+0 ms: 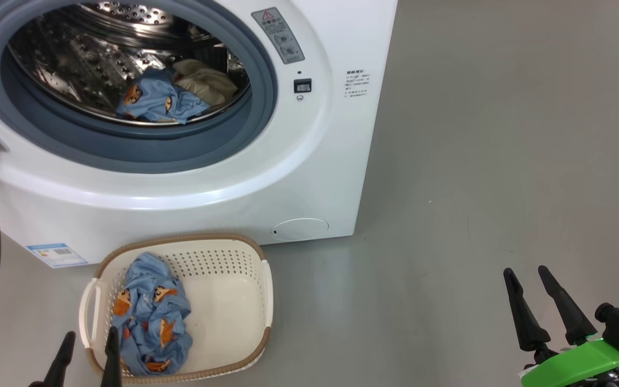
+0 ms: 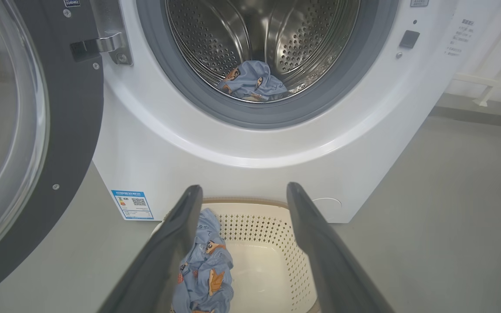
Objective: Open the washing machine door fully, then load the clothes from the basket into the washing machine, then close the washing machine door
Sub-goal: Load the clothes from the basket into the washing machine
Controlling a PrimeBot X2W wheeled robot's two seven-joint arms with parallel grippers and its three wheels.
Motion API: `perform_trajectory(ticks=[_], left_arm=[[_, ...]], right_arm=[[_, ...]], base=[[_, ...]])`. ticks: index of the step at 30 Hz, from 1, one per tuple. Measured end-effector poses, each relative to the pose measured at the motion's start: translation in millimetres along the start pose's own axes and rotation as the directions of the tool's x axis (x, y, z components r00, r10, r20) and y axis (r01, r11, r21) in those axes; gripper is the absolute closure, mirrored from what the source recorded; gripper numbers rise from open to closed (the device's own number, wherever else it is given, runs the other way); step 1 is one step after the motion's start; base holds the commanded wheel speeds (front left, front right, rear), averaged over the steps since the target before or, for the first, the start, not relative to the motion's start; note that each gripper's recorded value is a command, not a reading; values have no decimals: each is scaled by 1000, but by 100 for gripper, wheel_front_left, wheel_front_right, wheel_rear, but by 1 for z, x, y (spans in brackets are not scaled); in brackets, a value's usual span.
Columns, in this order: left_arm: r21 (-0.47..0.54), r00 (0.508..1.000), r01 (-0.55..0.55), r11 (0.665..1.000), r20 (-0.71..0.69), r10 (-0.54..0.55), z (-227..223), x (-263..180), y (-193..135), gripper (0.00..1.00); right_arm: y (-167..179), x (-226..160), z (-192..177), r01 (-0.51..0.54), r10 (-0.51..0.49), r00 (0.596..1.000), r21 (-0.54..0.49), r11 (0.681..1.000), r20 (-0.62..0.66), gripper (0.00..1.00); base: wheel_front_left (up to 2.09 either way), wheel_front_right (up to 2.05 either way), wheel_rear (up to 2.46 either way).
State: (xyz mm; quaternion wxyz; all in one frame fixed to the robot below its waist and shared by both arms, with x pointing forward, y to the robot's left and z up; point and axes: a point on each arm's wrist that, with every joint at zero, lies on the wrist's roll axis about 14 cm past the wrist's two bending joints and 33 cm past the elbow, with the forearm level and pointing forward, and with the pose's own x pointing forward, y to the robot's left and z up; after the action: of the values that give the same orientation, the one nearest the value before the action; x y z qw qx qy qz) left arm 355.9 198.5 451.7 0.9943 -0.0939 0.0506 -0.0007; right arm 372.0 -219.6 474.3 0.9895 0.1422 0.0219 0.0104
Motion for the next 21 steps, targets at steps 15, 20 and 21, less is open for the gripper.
perform_trajectory(ticks=[15,20,21], left_arm=[[4,997,-18,1000,-76,18,-24,4,6,0],[22,989,-12,1000,-148,15,-46,15,11,0],[26,985,-8,1000,-169,13,-52,18,12,0]], right_arm=[[2,6,-10,6,-6,1000,16,1000,-24,0],[6,15,-17,-1,2,999,26,1000,-37,0],[7,18,-17,-5,6,999,27,1000,-36,0]], base=[[0,0,0],[0,0,0],[0,0,0]])
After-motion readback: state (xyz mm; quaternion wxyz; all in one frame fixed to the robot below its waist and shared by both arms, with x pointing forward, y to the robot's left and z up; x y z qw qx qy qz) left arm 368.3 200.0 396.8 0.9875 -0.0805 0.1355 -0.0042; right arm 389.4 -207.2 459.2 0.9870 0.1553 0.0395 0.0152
